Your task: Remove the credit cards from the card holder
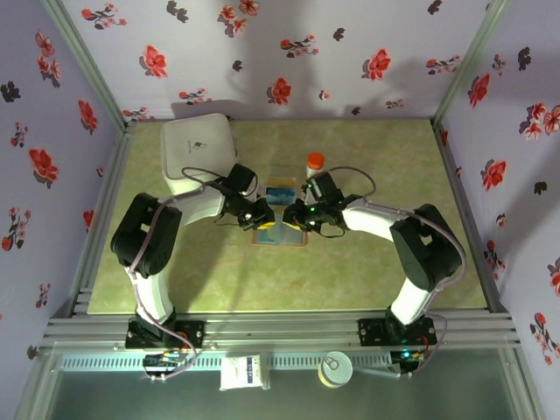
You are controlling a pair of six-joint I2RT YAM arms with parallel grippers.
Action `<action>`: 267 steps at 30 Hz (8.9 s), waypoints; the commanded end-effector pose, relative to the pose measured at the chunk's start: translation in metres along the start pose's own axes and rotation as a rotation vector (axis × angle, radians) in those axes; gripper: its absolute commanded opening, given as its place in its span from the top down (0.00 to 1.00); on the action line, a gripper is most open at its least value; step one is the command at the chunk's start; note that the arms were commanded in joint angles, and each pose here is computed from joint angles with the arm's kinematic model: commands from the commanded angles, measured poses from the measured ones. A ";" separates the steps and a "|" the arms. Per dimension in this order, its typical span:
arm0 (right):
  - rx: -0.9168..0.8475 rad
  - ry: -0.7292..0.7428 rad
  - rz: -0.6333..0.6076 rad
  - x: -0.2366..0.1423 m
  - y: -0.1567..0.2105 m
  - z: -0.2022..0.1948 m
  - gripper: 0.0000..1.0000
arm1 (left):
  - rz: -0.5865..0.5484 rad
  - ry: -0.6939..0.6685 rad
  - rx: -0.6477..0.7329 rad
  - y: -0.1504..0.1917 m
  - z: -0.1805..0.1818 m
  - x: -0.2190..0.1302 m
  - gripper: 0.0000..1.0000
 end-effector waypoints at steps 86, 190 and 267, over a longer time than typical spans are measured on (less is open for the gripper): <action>0.001 0.071 0.100 0.049 0.001 0.009 0.72 | 0.013 -0.006 -0.047 -0.004 0.045 -0.006 0.95; -0.058 0.175 0.093 0.035 0.009 -0.010 0.73 | 0.079 -0.109 -0.001 0.014 0.037 0.005 1.00; -0.105 0.120 0.017 -0.018 0.000 0.011 0.92 | -0.043 0.015 0.033 0.001 0.010 -0.017 0.98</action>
Point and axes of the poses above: each hand's point on the last joint's axis, 136 mm out from that joint toward the fingers, its own x axis out along the fingers, its own z axis along the line the jaws close on, y = z × x, the point moved 3 cm from there along -x, back along the fingers, and after that the axes turned 4 degrees about x, right-handed, at the moved point
